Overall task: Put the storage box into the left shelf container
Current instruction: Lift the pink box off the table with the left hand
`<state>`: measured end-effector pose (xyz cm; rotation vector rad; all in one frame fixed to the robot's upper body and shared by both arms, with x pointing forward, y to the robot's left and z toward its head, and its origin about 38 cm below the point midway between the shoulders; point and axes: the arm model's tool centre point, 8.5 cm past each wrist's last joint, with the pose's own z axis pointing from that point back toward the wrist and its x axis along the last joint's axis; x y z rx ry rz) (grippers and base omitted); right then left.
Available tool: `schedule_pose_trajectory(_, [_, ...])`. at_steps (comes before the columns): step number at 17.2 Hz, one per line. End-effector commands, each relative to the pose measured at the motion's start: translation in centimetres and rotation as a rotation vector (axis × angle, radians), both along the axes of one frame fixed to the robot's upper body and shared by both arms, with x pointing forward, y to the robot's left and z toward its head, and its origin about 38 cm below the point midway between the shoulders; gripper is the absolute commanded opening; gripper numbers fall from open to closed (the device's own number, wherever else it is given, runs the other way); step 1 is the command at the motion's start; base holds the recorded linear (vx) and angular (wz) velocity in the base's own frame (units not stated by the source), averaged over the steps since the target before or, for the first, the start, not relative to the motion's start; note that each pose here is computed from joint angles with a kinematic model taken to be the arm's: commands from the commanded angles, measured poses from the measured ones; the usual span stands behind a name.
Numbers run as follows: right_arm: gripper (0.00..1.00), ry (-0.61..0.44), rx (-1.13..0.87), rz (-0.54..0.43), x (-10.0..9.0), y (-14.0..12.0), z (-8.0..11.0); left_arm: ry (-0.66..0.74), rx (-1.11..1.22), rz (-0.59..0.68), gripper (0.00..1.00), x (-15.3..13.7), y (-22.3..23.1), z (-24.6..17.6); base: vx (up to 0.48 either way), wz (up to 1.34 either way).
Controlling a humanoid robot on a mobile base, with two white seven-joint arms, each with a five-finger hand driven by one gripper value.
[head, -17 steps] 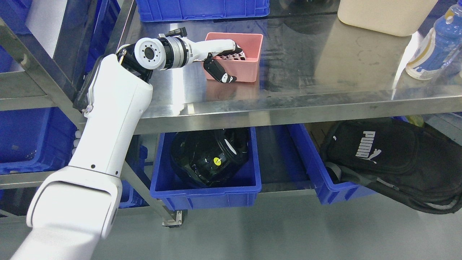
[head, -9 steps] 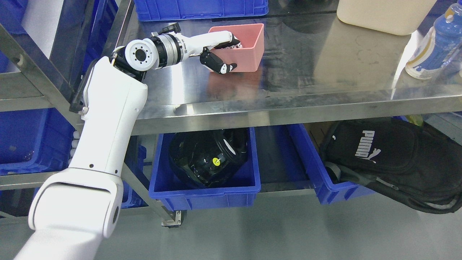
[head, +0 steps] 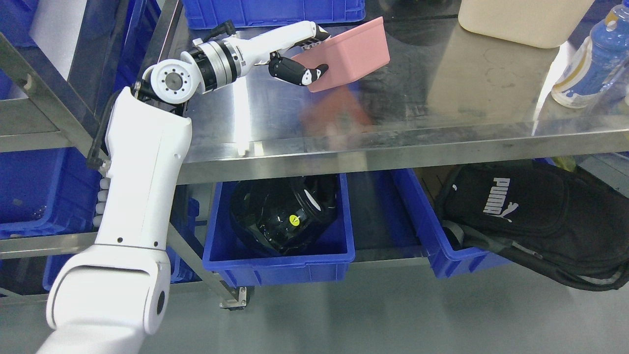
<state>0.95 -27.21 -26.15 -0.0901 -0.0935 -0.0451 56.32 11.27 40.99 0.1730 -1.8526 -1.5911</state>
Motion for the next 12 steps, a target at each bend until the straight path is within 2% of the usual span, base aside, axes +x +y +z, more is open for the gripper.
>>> schedule_pose_trajectory(1, [1.00,-0.011,-0.018,-0.002,0.1,-1.2,0.1,-0.251,-0.134,-0.047,0.01,-5.9,2.7,2.5,0.000,0.00])
schedule_pose_trajectory(5, [1.00,-0.011,-0.018,-0.002,0.1,-1.2,0.1,-0.388,-0.137,-0.075,0.01,-8.6,4.3,1.4,0.000,0.00])
schedule_pose_trajectory(8, [1.00,-0.011,-0.018,-0.002,0.1,-1.2,0.1,-0.397,-0.136,-0.068,0.01,-10.0,5.0,-0.7,0.000,0.00])
schedule_pose_trajectory(12, [1.00,-0.011,-0.018,-0.002,0.1,-1.2,0.1,-0.426,-0.137,-0.064,0.01,-11.0,5.2,-0.6,-0.050,0.02])
